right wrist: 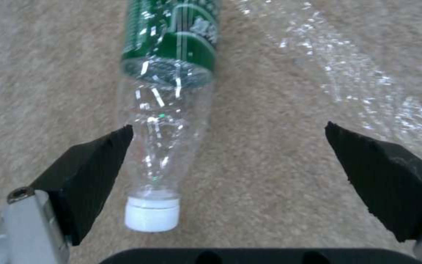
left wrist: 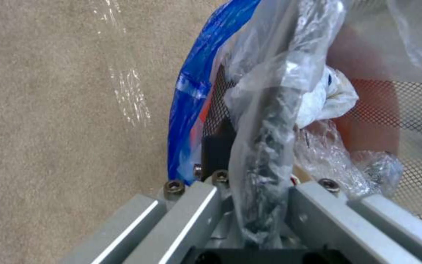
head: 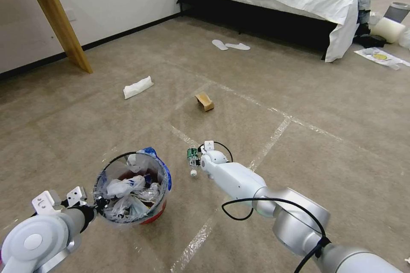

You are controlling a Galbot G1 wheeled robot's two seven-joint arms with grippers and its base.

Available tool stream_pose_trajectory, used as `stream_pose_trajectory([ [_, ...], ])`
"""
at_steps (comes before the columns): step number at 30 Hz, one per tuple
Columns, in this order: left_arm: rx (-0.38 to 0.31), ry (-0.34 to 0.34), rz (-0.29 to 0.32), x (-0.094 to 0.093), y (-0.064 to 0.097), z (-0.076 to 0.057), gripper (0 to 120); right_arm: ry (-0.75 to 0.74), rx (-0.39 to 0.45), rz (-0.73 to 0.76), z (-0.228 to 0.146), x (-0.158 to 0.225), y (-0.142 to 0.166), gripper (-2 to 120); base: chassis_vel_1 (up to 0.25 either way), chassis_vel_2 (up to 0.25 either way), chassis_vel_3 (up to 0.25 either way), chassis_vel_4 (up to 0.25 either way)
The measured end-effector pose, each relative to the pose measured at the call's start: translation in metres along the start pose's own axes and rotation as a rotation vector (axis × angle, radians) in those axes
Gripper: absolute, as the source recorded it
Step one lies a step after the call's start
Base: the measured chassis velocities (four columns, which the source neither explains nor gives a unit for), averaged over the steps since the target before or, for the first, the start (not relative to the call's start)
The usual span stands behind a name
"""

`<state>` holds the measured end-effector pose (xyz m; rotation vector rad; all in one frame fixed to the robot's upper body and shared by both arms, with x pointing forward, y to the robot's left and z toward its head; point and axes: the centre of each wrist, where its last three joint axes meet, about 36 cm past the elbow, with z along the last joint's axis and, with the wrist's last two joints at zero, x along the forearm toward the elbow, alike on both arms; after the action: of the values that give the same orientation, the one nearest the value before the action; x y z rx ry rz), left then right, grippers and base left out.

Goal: Pick up the trash bin and place the garbage on the floor into it.

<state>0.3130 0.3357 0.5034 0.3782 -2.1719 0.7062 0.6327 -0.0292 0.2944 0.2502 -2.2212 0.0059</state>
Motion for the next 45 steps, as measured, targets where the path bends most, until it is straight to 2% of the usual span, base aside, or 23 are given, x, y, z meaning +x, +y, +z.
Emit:
stream_pose_trajectory([
  [25,-0.001,-0.004,0.012,-0.001,-0.003,0.007,0,-0.039,0.049,-0.065,0.009,-0.006,-0.007,100,0.000,0.000,0.000,0.000],
  [33,-0.001,-0.007,0.015,-0.002,-0.003,0.008,0,-0.019,0.081,-0.083,0.023,-0.009,-0.004,100,0.000,0.000,0.000,0.000],
  [45,-0.001,-0.011,0.015,-0.003,-0.002,0.007,0,-0.011,0.080,-0.101,0.035,-0.012,-0.002,100,0.000,0.000,0.000,0.000],
])
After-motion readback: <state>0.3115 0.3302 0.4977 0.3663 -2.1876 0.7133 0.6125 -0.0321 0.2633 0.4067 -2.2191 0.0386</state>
